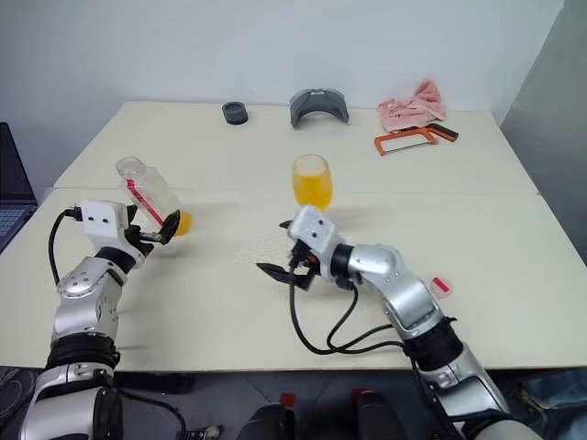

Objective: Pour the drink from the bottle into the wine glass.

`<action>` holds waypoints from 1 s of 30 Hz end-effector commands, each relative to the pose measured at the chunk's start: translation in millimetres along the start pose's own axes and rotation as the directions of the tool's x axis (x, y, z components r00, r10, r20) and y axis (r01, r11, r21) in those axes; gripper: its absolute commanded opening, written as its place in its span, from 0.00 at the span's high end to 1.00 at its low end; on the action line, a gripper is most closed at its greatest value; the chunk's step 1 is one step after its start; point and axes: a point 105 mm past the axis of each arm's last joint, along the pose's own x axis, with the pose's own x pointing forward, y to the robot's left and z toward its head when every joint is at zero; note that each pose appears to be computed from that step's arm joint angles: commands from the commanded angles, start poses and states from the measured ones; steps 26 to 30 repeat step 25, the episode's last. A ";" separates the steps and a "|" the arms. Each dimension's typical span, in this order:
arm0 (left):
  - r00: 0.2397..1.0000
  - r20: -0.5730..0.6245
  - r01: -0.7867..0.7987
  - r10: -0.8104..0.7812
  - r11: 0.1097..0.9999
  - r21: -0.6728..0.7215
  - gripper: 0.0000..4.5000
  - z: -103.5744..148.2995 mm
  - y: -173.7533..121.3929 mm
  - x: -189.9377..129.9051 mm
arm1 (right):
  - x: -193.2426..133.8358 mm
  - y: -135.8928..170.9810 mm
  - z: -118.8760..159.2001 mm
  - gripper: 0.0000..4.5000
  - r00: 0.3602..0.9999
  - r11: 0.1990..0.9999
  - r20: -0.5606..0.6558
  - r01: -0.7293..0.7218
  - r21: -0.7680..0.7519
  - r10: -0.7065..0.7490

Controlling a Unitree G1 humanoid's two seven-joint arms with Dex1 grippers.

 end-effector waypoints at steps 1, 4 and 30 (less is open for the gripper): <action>0.998 0.055 -0.012 0.011 1.000 0.026 0.01 13.6 -1.0 -9.4 | -19.0 -4.8 14.2 0.00 0.989 0.996 0.133 0.077 -0.041 -0.071; 0.998 0.051 -0.036 0.036 0.999 0.008 0.01 11.5 -2.6 -21.8 | -36.3 -8.4 4.8 0.00 0.973 0.988 0.172 0.157 0.006 -0.156; 0.997 0.046 -0.062 0.068 0.992 -0.109 0.01 28.5 -45.1 -59.1 | -108.0 -61.2 -60.3 0.00 0.704 0.694 0.067 0.673 0.255 -0.707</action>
